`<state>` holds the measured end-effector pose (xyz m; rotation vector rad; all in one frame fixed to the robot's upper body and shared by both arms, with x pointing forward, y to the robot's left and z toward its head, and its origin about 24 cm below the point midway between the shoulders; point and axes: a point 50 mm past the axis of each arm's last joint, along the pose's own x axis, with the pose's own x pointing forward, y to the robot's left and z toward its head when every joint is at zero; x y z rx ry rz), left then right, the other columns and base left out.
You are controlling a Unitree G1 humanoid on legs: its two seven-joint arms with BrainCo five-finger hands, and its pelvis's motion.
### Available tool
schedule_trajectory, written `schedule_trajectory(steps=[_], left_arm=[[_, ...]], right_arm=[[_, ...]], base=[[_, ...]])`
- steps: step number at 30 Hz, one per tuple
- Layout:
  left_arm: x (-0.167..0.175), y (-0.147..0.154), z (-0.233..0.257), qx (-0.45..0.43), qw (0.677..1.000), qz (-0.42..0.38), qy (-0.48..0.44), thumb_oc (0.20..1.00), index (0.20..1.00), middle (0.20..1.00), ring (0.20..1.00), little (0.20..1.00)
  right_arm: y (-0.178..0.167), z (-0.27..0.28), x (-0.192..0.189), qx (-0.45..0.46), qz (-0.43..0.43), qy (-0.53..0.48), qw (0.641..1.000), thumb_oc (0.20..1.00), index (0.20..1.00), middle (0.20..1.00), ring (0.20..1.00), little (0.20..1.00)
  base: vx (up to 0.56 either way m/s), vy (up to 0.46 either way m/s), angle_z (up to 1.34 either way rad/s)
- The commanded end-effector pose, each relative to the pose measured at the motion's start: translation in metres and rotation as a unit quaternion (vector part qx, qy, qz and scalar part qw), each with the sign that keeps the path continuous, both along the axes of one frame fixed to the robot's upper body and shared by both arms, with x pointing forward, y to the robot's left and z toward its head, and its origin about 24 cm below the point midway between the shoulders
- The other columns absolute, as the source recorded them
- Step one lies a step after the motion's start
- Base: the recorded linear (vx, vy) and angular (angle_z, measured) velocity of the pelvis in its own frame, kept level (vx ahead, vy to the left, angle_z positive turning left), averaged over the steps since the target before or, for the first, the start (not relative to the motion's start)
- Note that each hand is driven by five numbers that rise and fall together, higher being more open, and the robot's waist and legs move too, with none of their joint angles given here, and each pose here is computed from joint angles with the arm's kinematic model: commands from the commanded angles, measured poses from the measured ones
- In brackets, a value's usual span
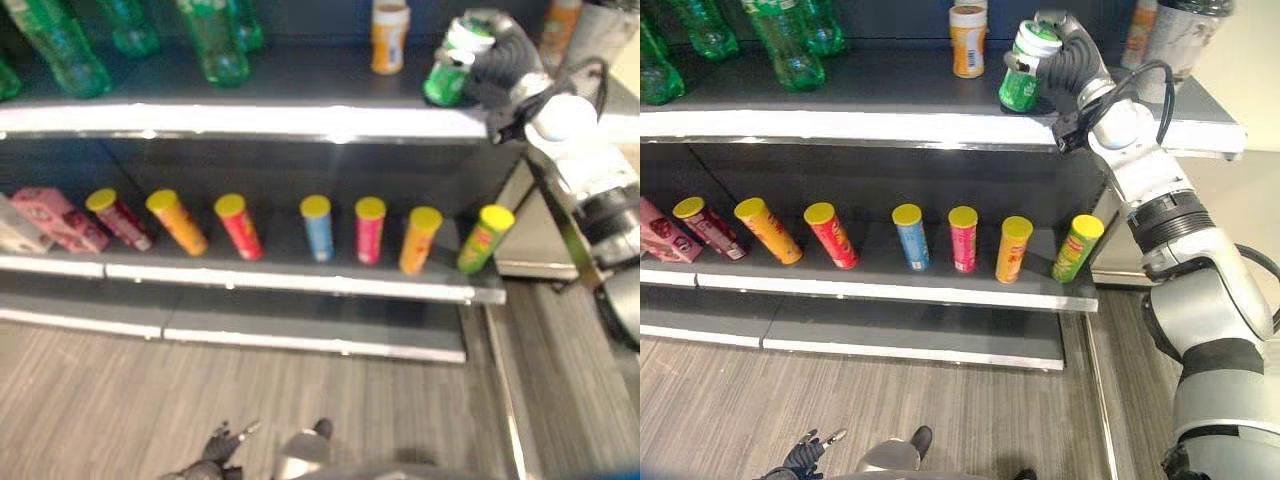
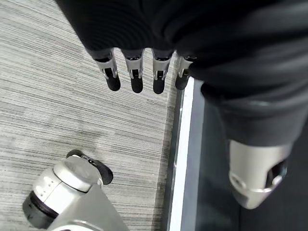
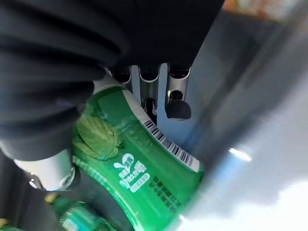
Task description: Put the goods on the table back onto the shelves and tidy them up.
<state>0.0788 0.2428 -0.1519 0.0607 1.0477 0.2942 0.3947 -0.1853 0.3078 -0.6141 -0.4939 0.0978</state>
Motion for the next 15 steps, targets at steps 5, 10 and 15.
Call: schedule_trajectory(steps=[5,10,15], left_arm=[[0.025,0.022,0.011,0.041,0.998,-0.035,-0.023,1.000,1.000,1.000,1.000,1.000],[0.022,0.023,0.010,0.044,0.998,-0.039,-0.014,1.000,1.000,1.000,1.000,1.000],[0.025,0.025,0.012,0.048,0.998,-0.037,-0.019,1.000,1.000,1.000,1.000,1.000]], right_arm=[[0.008,0.025,0.005,-0.017,-0.025,-0.025,0.999,0.200,0.200,0.200,0.200,0.200],[0.020,0.029,0.004,-0.033,-0.007,-0.032,0.999,0.200,0.200,0.200,0.200,0.200],[0.040,0.032,0.000,-0.068,0.028,-0.041,0.996,0.200,0.200,0.200,0.200,0.200]], base=[[0.03,0.015,0.23],[0.04,0.007,0.13],[0.00,0.020,0.04]])
